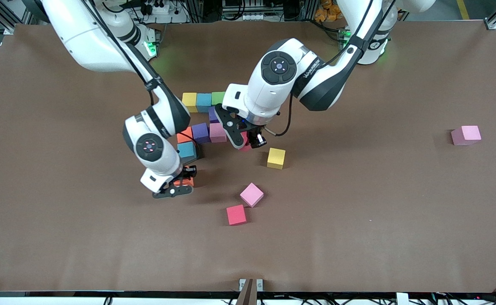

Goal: Form number 2 with 11 blocks
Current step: 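Carry the orange block to the figure while the left gripper holds red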

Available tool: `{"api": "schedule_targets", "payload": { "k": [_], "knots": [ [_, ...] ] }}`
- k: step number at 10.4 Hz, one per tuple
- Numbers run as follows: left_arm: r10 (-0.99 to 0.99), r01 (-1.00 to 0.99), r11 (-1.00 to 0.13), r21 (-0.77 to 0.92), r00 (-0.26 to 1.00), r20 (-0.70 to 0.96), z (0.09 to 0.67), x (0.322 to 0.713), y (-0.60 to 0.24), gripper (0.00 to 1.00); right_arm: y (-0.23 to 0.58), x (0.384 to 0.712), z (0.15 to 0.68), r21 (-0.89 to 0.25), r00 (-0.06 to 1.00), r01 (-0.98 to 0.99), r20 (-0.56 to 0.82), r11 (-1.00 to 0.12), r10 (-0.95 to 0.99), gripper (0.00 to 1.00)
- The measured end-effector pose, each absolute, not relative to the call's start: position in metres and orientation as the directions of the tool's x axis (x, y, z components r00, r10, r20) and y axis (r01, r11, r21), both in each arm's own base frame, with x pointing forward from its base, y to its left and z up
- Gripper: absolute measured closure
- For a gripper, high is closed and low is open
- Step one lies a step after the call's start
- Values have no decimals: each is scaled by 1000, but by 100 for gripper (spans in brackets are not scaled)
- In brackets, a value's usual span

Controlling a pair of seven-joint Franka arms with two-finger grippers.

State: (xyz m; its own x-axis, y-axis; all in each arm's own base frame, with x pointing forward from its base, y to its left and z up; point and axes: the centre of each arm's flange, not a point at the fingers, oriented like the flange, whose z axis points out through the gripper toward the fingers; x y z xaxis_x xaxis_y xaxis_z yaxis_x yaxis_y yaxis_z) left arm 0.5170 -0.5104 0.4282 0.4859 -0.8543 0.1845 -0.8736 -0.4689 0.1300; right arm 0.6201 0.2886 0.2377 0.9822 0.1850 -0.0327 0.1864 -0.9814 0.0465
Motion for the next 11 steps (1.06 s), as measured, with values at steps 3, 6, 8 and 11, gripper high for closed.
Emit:
{"api": "schedule_targets", "payload": {
  "k": [3, 6, 8, 11],
  "knots": [
    [-863, -880, -455, 137, 474, 178, 430, 509, -516, 52, 290, 618, 231, 58, 980, 196, -41, -979, 194, 48],
    [-863, -880, -455, 137, 473, 178, 430, 508, -516, 52, 288, 614, 219, 68, 981, 188, -63, -980, 184, 48],
    [-863, -880, -455, 138, 474, 177, 430, 508, -516, 52, 290, 611, 214, 74, 983, 174, -68, -982, 169, 48],
    [-865, -882, -453, 132, 470, 176, 430, 509, -516, 52, 293, 610, 214, 77, 988, 145, -65, -986, 141, 48]
  ]
}}
